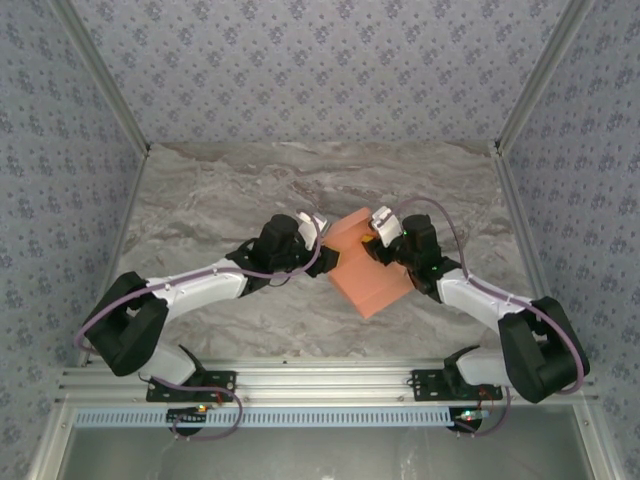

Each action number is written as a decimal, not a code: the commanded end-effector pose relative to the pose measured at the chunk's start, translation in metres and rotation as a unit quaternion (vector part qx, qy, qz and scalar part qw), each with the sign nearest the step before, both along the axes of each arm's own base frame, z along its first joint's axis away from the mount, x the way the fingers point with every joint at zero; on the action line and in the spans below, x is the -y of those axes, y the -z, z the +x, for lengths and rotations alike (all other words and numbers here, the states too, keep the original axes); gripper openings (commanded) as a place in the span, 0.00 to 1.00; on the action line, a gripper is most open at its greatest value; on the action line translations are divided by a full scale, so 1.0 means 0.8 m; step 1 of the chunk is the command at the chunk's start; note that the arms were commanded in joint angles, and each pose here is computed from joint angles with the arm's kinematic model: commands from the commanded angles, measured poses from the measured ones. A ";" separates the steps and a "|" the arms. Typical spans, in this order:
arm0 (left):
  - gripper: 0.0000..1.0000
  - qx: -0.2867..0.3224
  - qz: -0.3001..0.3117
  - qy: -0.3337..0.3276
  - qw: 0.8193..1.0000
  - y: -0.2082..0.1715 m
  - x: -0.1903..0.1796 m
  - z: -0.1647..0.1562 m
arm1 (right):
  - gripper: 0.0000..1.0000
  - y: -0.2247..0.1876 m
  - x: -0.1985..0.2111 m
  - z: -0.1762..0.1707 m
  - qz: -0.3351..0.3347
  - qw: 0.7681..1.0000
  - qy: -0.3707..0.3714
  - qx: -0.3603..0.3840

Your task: Fold the paper box

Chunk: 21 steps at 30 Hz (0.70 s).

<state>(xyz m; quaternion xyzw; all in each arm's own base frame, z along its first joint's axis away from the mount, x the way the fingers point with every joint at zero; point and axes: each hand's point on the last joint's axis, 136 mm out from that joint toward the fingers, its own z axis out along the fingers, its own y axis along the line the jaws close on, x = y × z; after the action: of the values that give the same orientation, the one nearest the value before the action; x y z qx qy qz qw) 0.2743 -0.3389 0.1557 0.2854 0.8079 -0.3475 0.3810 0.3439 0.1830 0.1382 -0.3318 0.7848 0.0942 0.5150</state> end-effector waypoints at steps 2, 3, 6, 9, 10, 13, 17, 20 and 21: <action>0.14 0.017 -0.031 0.015 0.999 -0.030 0.015 -0.006 | 0.42 -0.015 -0.001 0.015 0.015 0.999 0.029 0.024; 0.14 0.017 -0.031 0.018 0.999 -0.032 0.018 -0.007 | 0.41 -0.016 -0.001 0.018 0.012 0.999 0.036 0.030; 0.14 0.015 -0.032 0.020 0.999 -0.034 0.022 -0.009 | 0.35 -0.018 0.007 0.030 -0.015 0.996 0.076 0.052; 0.14 0.010 -0.040 0.020 0.999 -0.037 0.025 -0.011 | 0.33 -0.020 0.030 0.043 -0.046 0.985 0.144 0.079; 0.14 0.009 -0.047 0.022 0.999 -0.041 0.026 -0.011 | 0.33 -0.022 0.040 0.046 -0.051 0.980 0.170 0.089; 0.14 0.007 -0.055 0.025 0.998 -0.045 0.030 -0.014 | 0.33 -0.026 0.059 0.049 -0.039 0.969 0.223 0.104; 0.14 0.004 -0.053 0.025 0.998 -0.043 0.033 -0.014 | 0.38 -0.030 0.059 0.046 -0.019 0.968 0.226 0.110; 0.13 0.000 -0.036 0.009 0.999 -0.030 0.030 -0.006 | 0.46 -0.039 0.017 0.029 0.002 0.987 0.121 0.105; 0.13 -0.001 -0.030 0.003 1.000 -0.027 0.028 -0.003 | 0.47 -0.043 0.004 0.020 0.012 0.991 0.083 0.103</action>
<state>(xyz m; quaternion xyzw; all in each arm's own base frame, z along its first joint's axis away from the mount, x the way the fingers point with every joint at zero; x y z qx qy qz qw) 0.2777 -0.3493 0.1694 0.2670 0.8023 -0.3577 0.3964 0.3675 0.1723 0.1584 -0.2429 0.7712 -0.0055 0.5884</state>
